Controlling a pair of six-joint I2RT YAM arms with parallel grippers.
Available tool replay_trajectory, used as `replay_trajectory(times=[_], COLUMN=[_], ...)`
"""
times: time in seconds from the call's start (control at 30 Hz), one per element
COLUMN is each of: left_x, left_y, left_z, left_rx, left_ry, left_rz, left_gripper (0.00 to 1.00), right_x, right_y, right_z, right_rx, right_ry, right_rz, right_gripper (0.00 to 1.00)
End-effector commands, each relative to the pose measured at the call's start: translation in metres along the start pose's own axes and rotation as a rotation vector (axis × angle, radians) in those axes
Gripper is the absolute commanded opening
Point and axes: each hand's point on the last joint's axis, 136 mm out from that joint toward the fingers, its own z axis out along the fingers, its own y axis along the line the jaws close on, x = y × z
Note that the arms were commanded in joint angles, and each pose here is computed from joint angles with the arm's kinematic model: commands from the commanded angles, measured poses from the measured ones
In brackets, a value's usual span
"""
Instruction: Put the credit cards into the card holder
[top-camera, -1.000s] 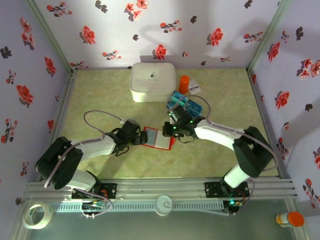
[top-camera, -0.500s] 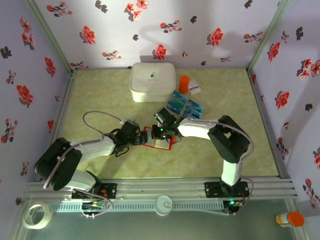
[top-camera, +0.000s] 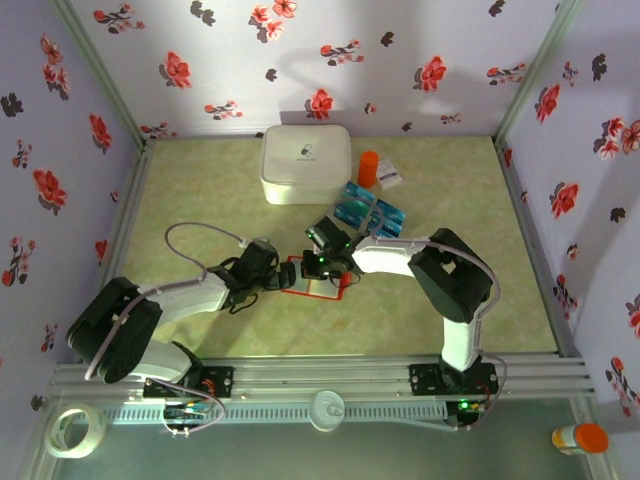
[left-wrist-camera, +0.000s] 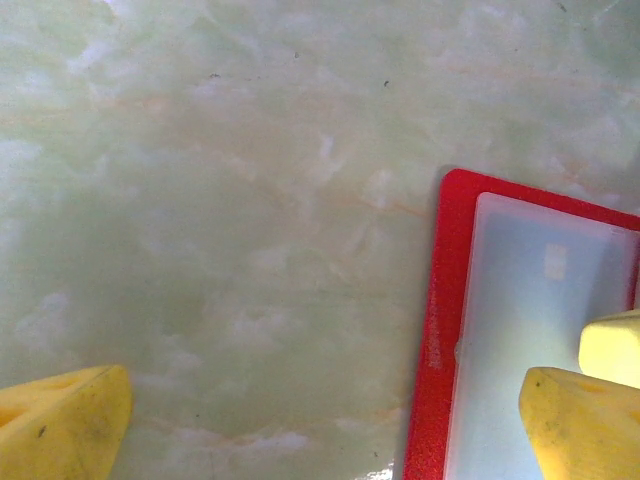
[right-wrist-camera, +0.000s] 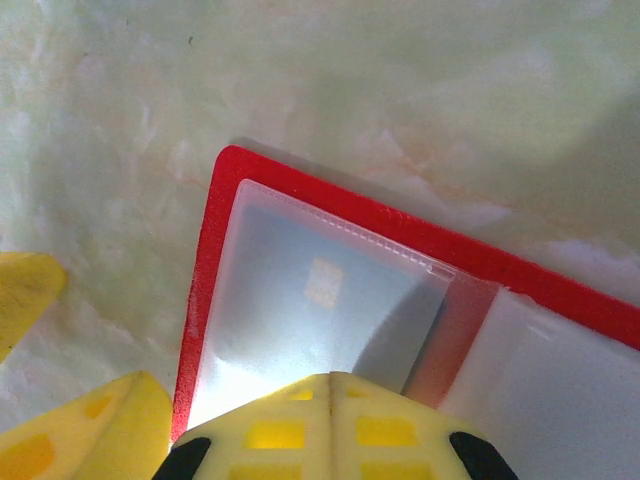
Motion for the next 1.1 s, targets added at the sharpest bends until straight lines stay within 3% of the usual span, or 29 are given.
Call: replay_trajectory(times=[0.0,0.53,1.07], left_x=[0.022,0.051,0.041], left_y=[0.001,0.011,0.017], left_z=[0.004,0.017,-0.009], left_rx=[0.025,-0.002,-0.014], left_ry=[0.073,0.125,0.092], left_rz=[-0.014,-0.001,0.058], left_gripper=[1.0,1.0,1.0], right_x=[0.006,0.005,0.009], right_y=[-0.001,0.001,-0.004], right_z=[0.006,0.006,0.006], right_rx=[-0.007,-0.018,-0.008], right_ry=[0.014,0.012,0.017], right_rz=[0.019,0.027,0.034], right_gripper=[0.02,0.02,0.02])
